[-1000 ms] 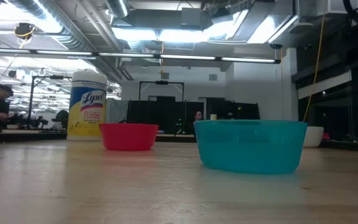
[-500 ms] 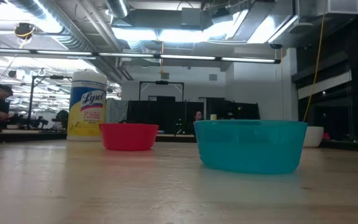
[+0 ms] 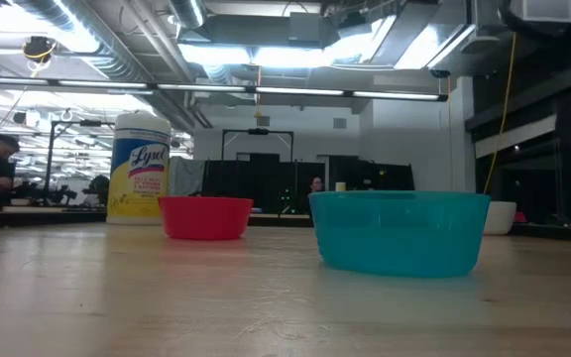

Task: Nest bowls inside each other
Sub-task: Stack the dark blue bowl on top of the green bowl

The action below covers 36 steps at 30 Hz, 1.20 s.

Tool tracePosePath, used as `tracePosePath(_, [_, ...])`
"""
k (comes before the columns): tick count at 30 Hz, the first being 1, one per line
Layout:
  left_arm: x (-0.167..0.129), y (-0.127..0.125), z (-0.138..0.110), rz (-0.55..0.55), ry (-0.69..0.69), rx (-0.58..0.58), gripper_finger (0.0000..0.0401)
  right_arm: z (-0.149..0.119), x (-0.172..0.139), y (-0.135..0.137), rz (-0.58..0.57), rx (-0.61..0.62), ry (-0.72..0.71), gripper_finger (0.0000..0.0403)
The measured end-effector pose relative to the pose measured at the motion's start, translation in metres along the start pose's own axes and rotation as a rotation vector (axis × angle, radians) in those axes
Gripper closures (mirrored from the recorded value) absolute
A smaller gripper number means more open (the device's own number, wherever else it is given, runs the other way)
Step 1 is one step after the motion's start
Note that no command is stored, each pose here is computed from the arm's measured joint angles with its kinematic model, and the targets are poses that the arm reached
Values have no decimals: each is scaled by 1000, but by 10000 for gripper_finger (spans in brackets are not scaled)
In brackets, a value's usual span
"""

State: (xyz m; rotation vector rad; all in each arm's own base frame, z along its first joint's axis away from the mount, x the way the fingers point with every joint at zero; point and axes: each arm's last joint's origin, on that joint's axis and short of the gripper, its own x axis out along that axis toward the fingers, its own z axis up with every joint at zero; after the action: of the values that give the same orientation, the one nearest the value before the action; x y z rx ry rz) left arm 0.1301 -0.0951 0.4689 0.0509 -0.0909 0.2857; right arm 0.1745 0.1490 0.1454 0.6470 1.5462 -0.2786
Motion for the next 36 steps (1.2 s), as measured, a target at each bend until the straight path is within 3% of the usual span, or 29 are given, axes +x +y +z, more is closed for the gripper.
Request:
tracePosePath(2, [0,0,0,3,0,1,295,2,1,5,42,-6,-16,385])
tracePosePath(7, [-2,-1,1,11,2,6,295,21,-14,17,96,70,-115,397])
tracePosePath(10, [-2,0,1,25,5,22,295,44,-36,23,110,115,-206,398])
tracePosePath(15, [-2,0,1,28,6,40,295,99,-86,10,20,214,-379,399])
tracePosePath(19, [-2,1,1,30,5,52,295,145,-127,-20,-20,280,-479,400])
tracePosePath(26, [-3,3,2,29,1,54,295,200,-186,-103,-38,495,-604,401])
tracePosePath(30, [-5,3,3,21,-1,59,295,209,-217,-146,-33,604,-649,401])
tracePosePath(36, [-6,2,3,11,-3,71,295,195,-243,-201,-116,776,-572,401])
